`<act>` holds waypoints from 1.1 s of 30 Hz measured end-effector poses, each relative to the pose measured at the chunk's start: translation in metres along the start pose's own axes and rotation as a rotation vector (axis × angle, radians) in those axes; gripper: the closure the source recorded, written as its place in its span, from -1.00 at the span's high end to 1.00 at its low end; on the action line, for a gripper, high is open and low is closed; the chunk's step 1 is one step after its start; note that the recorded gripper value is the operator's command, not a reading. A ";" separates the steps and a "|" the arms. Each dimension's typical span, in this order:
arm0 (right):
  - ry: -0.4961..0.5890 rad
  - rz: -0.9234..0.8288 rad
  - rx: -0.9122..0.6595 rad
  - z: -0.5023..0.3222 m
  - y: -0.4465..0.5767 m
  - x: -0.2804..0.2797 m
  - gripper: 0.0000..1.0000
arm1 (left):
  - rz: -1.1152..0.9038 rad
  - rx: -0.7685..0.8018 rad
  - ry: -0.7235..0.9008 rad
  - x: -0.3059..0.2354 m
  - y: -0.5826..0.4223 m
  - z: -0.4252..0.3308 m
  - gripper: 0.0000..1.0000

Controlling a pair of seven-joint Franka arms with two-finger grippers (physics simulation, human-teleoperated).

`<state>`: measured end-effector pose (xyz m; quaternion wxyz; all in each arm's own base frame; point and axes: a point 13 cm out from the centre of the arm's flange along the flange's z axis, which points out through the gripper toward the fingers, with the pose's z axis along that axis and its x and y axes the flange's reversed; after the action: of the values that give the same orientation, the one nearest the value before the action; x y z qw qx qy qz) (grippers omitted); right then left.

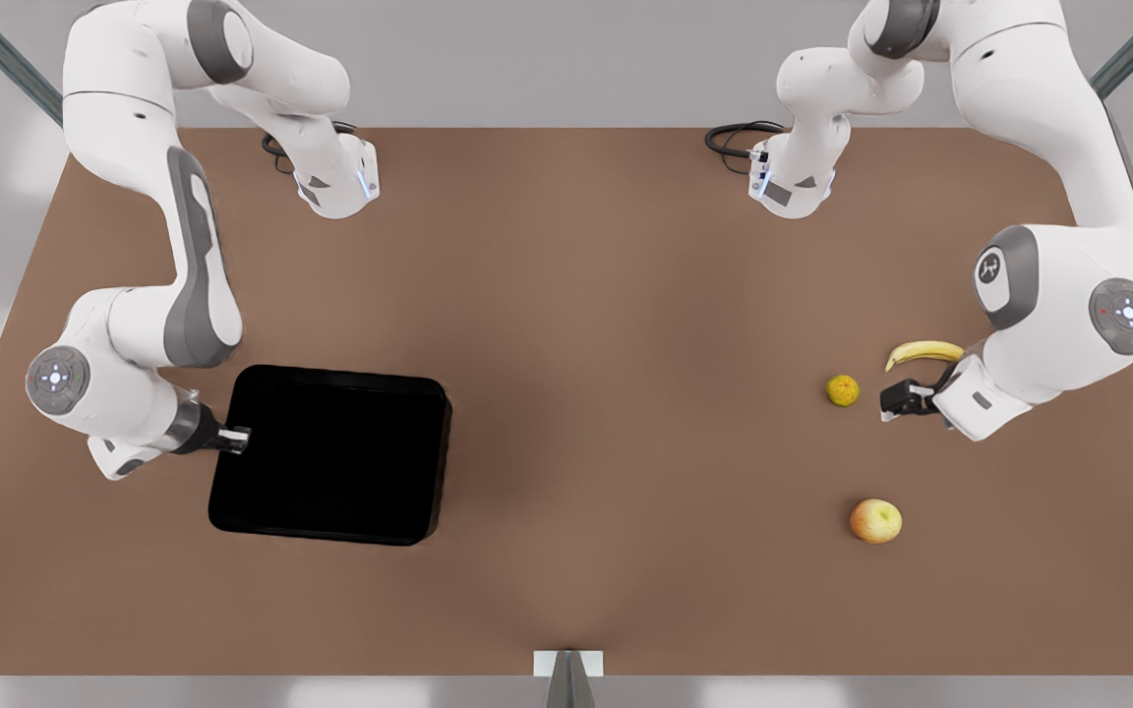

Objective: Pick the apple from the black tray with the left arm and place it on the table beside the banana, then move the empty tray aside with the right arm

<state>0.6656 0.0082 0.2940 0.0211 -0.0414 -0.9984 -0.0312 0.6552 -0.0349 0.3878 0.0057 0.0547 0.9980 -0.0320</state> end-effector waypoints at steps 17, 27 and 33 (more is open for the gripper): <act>0.137 -0.206 -0.118 0.093 -0.172 0.021 -0.72 | 0.004 -0.003 -0.038 -0.010 -0.003 -0.020 1.00; 0.140 -0.339 -0.133 0.134 -0.185 0.015 0.81 | 0.004 -0.004 -0.035 -0.009 -0.003 -0.020 1.00; -0.005 -0.566 -0.062 0.006 -0.036 -0.036 0.88 | 0.004 -0.004 -0.034 -0.009 -0.004 -0.019 1.00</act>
<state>0.6980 -0.0302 0.2846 0.0080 0.2382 -0.9689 -0.0665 0.6635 -0.0384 0.4075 0.0230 0.0559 0.9977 -0.0308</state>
